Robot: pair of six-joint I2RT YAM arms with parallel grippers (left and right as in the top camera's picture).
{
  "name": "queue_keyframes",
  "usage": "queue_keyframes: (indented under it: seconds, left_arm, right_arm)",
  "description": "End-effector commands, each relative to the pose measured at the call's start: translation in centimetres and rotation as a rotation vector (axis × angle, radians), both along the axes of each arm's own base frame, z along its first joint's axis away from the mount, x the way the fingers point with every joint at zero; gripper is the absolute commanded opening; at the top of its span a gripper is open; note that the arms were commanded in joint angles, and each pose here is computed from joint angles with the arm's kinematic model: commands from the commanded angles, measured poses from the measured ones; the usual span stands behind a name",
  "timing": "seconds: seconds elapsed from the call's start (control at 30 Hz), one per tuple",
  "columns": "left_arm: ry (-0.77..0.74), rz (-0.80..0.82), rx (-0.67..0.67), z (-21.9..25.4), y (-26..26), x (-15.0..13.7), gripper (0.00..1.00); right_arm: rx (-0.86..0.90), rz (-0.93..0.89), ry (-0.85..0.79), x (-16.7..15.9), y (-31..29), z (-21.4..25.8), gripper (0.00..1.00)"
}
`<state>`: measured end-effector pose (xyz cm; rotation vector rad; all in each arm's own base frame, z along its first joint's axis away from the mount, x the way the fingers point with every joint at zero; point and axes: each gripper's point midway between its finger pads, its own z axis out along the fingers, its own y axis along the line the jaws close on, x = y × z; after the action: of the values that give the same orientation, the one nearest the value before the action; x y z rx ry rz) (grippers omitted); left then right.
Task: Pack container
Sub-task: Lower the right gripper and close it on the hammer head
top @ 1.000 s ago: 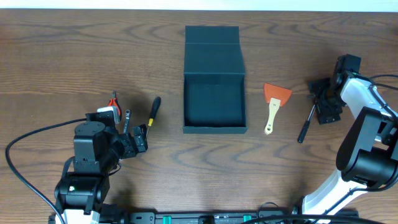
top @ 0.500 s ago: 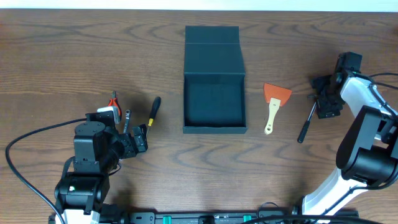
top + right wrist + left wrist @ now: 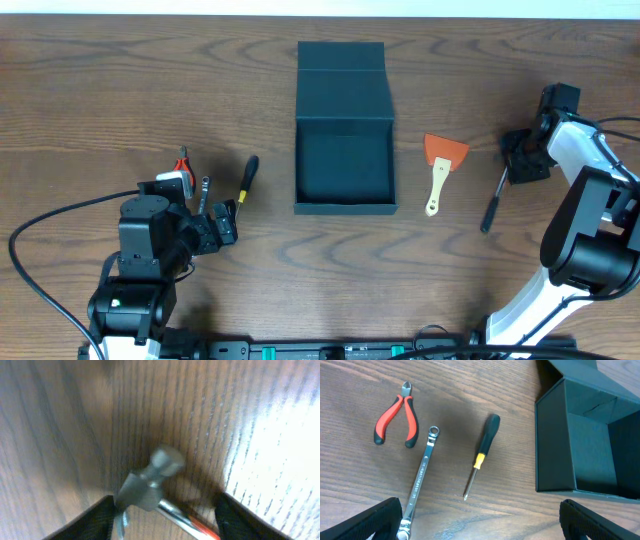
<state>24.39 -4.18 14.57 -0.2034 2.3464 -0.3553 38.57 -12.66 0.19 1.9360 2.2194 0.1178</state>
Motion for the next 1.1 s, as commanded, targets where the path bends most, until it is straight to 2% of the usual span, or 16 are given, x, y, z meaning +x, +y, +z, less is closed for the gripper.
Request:
queue_keyframes:
  seconds: [0.0,0.23,0.3,0.33,0.67,0.77,0.8,1.07]
  left_arm:
    - [-0.017,0.013,0.000,0.8,0.1,0.3,0.99]
    - [-0.016,0.011,-0.006,0.8,0.0,0.2,0.99]
    - [-0.016,0.011,-0.006,0.8,0.0,0.2,0.98]
    - [-0.016,0.011,-0.006,0.8,0.0,0.2,0.99]
    - [-0.017,0.011,-0.006,0.8,0.0,0.3,0.98]
    - [-0.017,0.011,-0.006,0.8,0.0,0.3,0.99]
    - [-0.017,0.011,-0.006,0.8,0.0,0.3,0.98]
    - [-0.016,0.011,-0.005,0.8,0.0,0.2,0.99]
  right_arm:
    - [0.060,0.013,0.071,-1.3,1.2,-2.5,0.47]
    - [0.064,0.014,0.082,-1.6,1.3,-2.5,0.41]
    - [0.066,0.015,0.089,-1.8,1.4,-2.6,0.31]
    - [0.067,0.014,0.092,-1.8,1.4,-2.6,0.29]
    - [0.072,0.028,0.111,-2.3,1.6,-2.6,0.22]
    - [0.071,0.037,0.116,-2.4,1.6,-2.6,0.06]
    - [0.072,0.037,0.117,-2.5,1.6,-2.6,0.03]
    - [0.042,0.093,0.127,-2.6,1.2,-2.6,0.01]
